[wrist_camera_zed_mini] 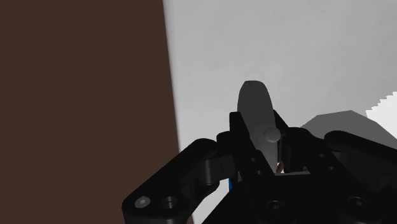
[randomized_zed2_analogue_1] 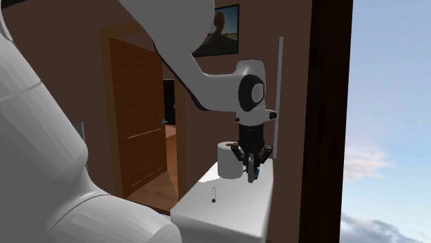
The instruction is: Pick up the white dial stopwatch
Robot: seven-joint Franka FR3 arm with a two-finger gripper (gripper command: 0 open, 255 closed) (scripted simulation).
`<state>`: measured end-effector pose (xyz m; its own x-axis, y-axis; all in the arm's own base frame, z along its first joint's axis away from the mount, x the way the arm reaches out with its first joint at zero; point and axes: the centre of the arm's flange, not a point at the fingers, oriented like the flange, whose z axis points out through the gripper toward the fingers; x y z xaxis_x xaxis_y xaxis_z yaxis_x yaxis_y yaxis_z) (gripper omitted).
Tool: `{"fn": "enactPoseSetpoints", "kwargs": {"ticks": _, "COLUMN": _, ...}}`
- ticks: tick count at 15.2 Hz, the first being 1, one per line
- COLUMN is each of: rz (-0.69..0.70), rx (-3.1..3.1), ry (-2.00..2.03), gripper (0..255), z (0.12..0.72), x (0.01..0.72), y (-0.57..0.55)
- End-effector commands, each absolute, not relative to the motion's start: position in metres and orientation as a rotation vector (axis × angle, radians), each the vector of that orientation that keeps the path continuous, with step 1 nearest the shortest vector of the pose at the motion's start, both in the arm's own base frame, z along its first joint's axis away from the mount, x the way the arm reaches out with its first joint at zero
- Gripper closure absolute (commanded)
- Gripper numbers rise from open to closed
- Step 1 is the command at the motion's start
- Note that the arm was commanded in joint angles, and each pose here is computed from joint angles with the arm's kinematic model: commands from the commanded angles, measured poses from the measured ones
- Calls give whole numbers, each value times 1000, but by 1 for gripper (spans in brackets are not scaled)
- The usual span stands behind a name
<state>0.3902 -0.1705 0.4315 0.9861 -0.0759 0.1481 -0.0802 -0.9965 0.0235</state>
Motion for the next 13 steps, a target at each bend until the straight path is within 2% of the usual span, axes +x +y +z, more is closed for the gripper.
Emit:
{"fn": "enactPoseSetpoints", "kwargs": {"ticks": 1, "rz": 229, "rx": 3102, "ry": -122, "gripper": 255, "z": 441, "x": 390, "y": -171}}
{"fn": "enactPoseSetpoints", "kwargs": {"ticks": 13, "rz": 229, "rx": 3102, "ry": -122, "gripper": 255, "z": 495, "x": 390, "y": -171}}
